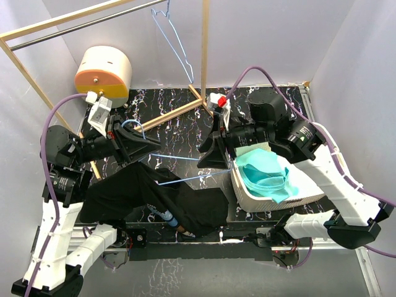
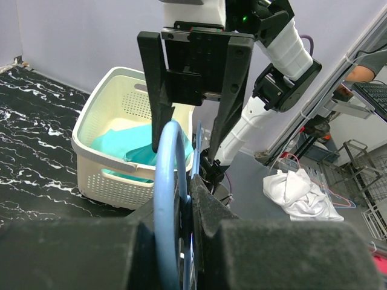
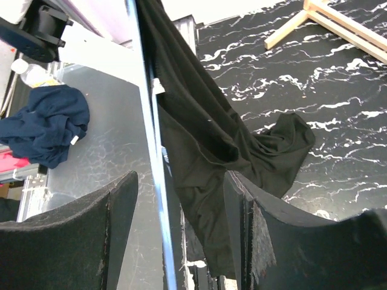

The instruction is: Remove the t-shirt from the hanger

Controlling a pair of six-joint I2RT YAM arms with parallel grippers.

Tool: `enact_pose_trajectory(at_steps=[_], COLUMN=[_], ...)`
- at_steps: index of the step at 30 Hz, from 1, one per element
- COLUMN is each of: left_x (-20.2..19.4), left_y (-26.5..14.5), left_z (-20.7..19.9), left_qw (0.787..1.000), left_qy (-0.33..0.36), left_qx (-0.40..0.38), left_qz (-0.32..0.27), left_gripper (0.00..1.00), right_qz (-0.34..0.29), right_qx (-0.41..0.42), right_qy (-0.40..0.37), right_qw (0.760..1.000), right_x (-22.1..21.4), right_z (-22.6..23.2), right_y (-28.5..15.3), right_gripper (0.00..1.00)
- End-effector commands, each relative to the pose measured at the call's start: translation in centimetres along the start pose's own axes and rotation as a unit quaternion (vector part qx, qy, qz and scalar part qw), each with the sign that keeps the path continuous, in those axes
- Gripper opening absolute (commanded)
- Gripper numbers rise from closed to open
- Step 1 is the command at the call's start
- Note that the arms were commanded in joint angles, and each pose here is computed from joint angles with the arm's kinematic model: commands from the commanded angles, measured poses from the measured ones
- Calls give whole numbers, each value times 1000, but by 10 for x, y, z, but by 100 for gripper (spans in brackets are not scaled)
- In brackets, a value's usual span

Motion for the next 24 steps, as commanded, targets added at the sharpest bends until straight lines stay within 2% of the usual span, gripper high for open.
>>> enact_pose_trajectory(at_steps=[1, 6, 11, 12, 14, 16, 17, 19, 20, 22, 24], left_x=[2, 3, 5, 5, 6, 6, 4, 1, -2, -7, -11], left_y=[3, 6, 9, 9, 10, 10, 10, 8, 7, 3, -2], left_z=[3, 8, 11, 11, 12, 14, 16, 23, 26, 33, 40], left_qw=[1000, 1000, 1000, 1000, 1000, 1000, 1000, 998, 997, 992, 984], left_qy=[0, -4, -8, -9, -11, -15, -19, -24, -27, -32, -33], left_qx=[-12, -11, -15, -15, -15, -7, 5, 45, 68, 119, 174], left_qz=[-2, -8, -16, -16, -15, -16, -16, -20, -22, -27, -29], left_gripper=[0, 0, 0, 0, 0, 0, 5, 44, 59, 75, 80], right_qz=[-37, -21, -3, 0, 2, -5, -11, -27, -35, -46, -47], right_qx=[39, 43, 31, 27, 1, -48, -70, -105, -123, -156, -179], right_qy=[-43, -27, -13, -12, -11, -9, -8, -7, -7, -3, 3], right_qw=[998, 999, 999, 1000, 1000, 999, 997, 994, 992, 987, 983], right_x=[12, -1, -16, -17, -17, -14, -12, -7, -4, -1, 1], right_z=[11, 11, 6, 5, 2, -3, -4, -4, -3, -2, 0], right_y=[-5, -1, 4, 5, 5, 2, -1, -7, -12, -20, -27], right_gripper=[60, 48, 46, 40, 10, 8, 8, 8, 8, 8, 8])
Point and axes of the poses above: each gripper's point midway between its finger pads, its own y axis out along the fingers, its own z axis along the line the jaws close on, x = y × z, the point moved 9 cm from there along -y, back along the fingers, and after that the axes turned 4 degrees about -y, right-handed, at the moved point
